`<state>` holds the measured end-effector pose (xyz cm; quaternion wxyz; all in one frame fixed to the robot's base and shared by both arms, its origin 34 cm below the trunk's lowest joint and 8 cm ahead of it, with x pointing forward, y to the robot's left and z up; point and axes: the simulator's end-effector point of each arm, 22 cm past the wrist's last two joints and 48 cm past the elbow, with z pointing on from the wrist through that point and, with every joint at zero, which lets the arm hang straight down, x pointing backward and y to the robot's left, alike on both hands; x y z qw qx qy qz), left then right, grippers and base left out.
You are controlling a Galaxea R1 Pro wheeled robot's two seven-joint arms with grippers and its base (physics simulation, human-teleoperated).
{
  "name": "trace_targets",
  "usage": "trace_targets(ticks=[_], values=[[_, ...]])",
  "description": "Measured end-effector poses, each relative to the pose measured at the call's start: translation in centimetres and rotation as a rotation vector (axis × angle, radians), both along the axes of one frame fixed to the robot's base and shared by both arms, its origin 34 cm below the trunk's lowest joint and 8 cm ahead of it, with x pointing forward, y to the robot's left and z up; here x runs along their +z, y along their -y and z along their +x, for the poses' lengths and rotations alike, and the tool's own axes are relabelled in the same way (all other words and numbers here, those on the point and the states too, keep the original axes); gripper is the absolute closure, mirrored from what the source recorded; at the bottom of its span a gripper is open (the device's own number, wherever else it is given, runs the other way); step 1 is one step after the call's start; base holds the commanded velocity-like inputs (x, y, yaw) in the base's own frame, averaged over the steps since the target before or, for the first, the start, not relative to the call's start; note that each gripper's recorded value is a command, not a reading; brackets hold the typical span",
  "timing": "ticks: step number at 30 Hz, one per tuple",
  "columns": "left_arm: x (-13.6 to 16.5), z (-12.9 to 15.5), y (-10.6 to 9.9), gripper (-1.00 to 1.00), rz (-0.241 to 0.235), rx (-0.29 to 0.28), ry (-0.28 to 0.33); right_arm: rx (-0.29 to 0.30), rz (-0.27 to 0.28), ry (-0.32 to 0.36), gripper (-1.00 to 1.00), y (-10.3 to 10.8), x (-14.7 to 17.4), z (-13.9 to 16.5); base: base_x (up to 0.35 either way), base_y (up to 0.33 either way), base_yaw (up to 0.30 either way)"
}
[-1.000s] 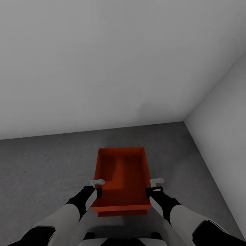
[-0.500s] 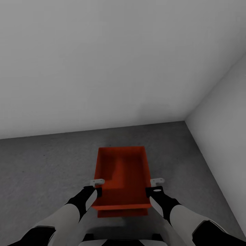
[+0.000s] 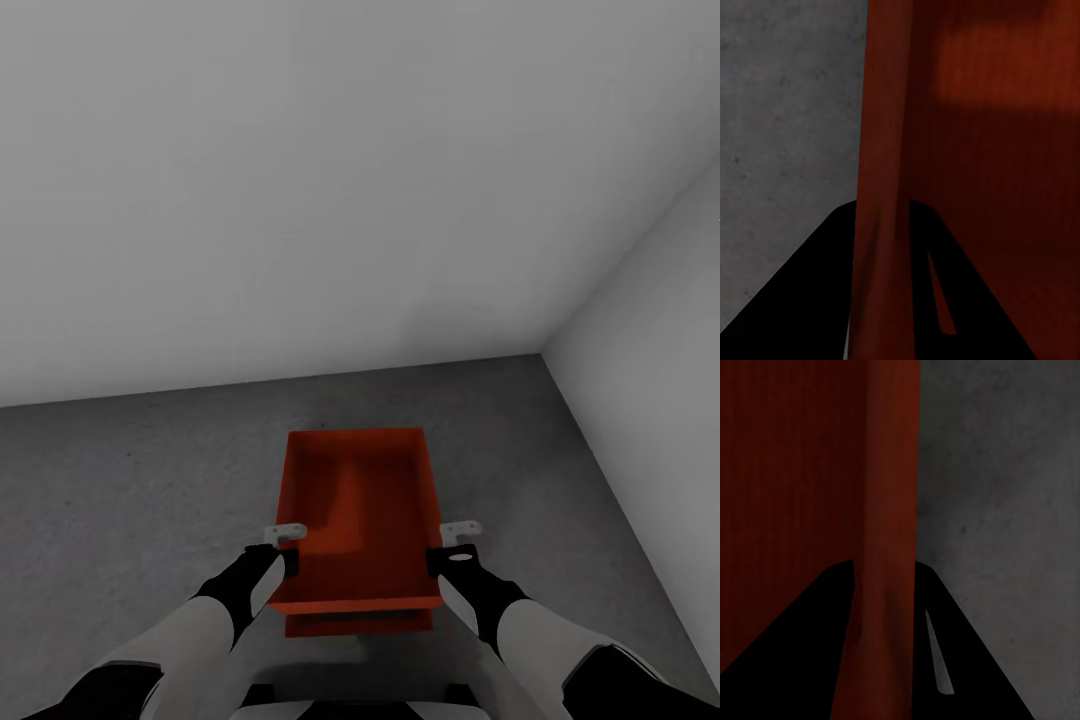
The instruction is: Move the two storage containers from the living room to the garage. In the garage, place one container on the floor and stack the other container on top of it (either order is fine).
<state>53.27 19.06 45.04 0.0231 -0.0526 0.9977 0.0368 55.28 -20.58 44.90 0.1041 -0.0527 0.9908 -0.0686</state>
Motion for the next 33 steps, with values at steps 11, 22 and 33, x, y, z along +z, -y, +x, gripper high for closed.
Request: trace_targets(ticks=[11, 22, 33], values=[[0.0, 0.0, 0.01, 1.0, 0.0, 0.0, 0.0, 0.0, 0.0, 0.0, 1.0, 0.01, 0.0, 0.0, 0.0, 0.0, 0.0], [0.0, 0.0, -0.01, 1.0, 0.0, 0.0, 0.0, 0.0, 0.0, 0.0, 1.0, -0.01, 0.0, -0.01, 0.0, 0.0, 0.0], [0.0, 0.0, -0.01, 1.0, 0.0, 0.0, 0.0, 0.0, 0.0, 0.0, 1.0, -0.01, 0.0, -0.01, 0.0, 0.0, 0.0]])
